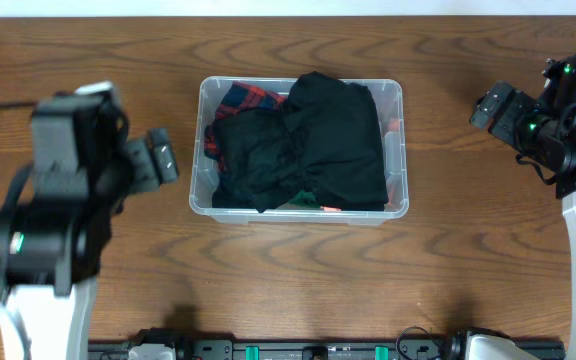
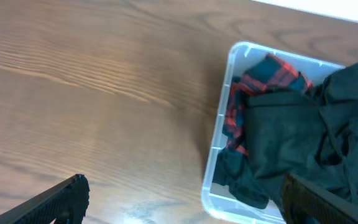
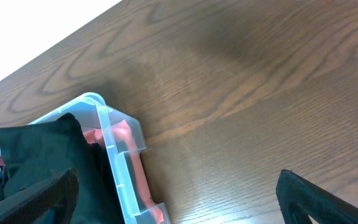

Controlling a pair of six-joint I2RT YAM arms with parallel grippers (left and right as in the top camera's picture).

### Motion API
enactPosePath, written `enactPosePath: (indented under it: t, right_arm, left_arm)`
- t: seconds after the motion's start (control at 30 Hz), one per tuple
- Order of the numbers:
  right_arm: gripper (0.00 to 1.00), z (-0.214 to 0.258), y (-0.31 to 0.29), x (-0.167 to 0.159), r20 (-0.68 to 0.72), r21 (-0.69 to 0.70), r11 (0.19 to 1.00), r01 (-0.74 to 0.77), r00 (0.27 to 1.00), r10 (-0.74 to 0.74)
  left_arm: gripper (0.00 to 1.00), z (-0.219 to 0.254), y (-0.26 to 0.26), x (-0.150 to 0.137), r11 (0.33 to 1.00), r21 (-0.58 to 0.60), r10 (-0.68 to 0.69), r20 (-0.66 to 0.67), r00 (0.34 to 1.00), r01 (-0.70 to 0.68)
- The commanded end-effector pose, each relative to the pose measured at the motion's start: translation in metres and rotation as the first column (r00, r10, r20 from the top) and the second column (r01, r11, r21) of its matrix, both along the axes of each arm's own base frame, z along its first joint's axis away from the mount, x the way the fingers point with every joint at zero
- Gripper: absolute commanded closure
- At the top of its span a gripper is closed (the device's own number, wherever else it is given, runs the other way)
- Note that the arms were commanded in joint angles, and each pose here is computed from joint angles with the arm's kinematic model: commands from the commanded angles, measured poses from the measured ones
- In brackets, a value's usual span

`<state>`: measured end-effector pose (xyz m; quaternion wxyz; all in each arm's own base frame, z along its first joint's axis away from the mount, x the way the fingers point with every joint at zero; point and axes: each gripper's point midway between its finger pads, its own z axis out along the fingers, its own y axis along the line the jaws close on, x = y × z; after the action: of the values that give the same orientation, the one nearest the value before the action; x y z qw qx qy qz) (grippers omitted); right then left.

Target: Pack container

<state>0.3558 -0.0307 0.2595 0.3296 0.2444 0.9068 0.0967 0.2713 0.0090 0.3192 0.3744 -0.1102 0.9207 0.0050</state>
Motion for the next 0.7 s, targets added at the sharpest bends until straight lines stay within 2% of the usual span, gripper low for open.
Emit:
enactPosePath:
  t: [0.0,0.23,0.67]
  right_arm:
    - [0.01,0.000,-0.001,0.000,0.000,0.003,1.000,0.007,1.000,-0.007]
    - [0.01,0.000,-0.001,0.000,0.000,0.004,1.000,0.007,1.000,-0.007]
    - [0.01,0.000,-0.001,0.000,0.000,0.003,1.000,0.007,1.000,-0.007]
  left_arm:
    - [0.02,-0.011,0.014,-0.014,0.996,0.039,0.076,-0.022,0.997,-0.075]
    - [0.02,-0.056,0.014,-0.034,0.997,0.048,0.074,-0.127,0.989,-0.068]
    - [0.02,-0.077,0.014,-0.016,0.996,0.057,0.075,-0.199,0.977,-0.064]
